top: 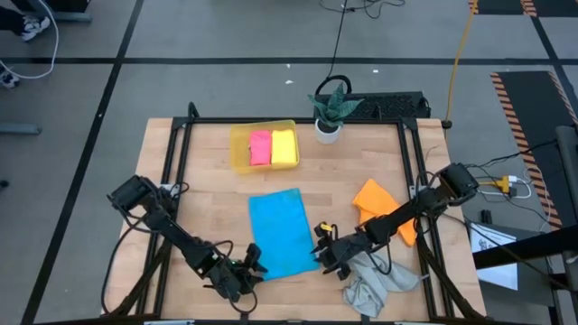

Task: Fold microfiber towels
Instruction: Fold the blue microfiber cloth

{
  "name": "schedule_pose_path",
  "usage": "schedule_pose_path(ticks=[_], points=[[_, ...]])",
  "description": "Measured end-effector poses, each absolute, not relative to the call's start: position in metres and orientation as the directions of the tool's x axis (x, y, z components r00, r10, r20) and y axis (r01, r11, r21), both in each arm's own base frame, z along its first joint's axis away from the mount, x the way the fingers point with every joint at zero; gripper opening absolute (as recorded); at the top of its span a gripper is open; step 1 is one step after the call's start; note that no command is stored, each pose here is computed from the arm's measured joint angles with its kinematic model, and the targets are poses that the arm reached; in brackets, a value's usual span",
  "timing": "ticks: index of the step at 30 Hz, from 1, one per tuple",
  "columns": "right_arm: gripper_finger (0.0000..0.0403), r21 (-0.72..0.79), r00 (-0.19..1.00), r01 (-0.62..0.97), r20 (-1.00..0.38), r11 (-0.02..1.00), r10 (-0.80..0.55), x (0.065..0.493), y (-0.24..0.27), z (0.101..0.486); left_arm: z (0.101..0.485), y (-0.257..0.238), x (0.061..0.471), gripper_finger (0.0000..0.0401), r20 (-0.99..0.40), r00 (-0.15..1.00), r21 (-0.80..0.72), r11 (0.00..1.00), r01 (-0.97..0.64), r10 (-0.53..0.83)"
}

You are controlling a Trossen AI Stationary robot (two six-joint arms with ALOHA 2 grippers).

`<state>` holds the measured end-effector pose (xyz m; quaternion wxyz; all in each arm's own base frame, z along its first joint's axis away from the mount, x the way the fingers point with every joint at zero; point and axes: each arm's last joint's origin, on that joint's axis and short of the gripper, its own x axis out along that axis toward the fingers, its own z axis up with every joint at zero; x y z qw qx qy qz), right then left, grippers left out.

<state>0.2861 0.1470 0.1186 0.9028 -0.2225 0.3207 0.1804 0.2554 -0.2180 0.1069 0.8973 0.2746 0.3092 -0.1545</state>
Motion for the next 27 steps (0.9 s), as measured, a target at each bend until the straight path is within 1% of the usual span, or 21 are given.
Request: schedule_pose_path(ticks=[3, 5, 8, 10, 13, 15, 18, 20, 23, 27], points=[[0.0116, -0.303, 0.730, -0.491, -0.654, 0.817, 0.196, 0.285, 0.151, 0.119, 0.107, -0.216, 0.257, 0.0143, -0.641, 0.760, 0.386, 0.811, 0.440, -0.107], [0.0116, -0.324, 0.731, -0.502, -0.654, 0.802, 0.194, 0.283, 0.154, 0.119, 0.107, -0.215, 0.258, 0.0125, -0.641, 0.760, 0.383, 0.815, 0.435, -0.104], [0.0117, -0.372, 0.751, -0.474, -0.645, 0.798, 0.145, 0.281, 0.157, 0.119, 0.107, -0.215, 0.258, 0.0086, -0.639, 0.762, 0.372, 0.824, 0.427, -0.106], [0.0117, -0.403, 0.751, -0.474, -0.649, 0.783, 0.121, 0.278, 0.159, 0.119, 0.108, -0.216, 0.258, 0.0056, -0.642, 0.755, 0.351, 0.824, 0.444, -0.133], [0.0117, -0.422, 0.747, -0.497, -0.653, 0.758, 0.127, 0.276, 0.162, 0.118, 0.109, -0.219, 0.258, 0.0013, -0.635, 0.754, 0.325, 0.827, 0.458, -0.168], [0.0117, -0.426, 0.745, -0.510, -0.653, 0.747, 0.136, 0.275, 0.164, 0.118, 0.110, -0.221, 0.257, 0.0009, -0.632, 0.757, 0.321, 0.831, 0.454, -0.170], [0.0124, -0.447, 0.728, -0.543, -0.673, 0.711, 0.132, 0.272, 0.165, 0.116, 0.110, -0.223, 0.254, 0.0019, -0.625, 0.766, 0.345, 0.828, 0.443, -0.149], [0.0136, -0.468, 0.720, -0.572, -0.681, 0.674, 0.138, 0.270, 0.167, 0.116, 0.110, -0.223, 0.254, 0.0022, -0.618, 0.775, 0.366, 0.825, 0.431, -0.131], [0.0159, -0.477, 0.703, -0.628, -0.686, 0.615, 0.185, 0.269, 0.170, 0.116, 0.110, -0.223, 0.254, 0.0022, -0.614, 0.781, 0.382, 0.824, 0.419, -0.113], [0.0183, -0.530, 0.693, -0.671, -0.697, 0.518, 0.185, 0.269, 0.170, 0.113, 0.110, -0.221, 0.255, 0.0008, -0.617, 0.781, 0.387, 0.825, 0.412, -0.101]])
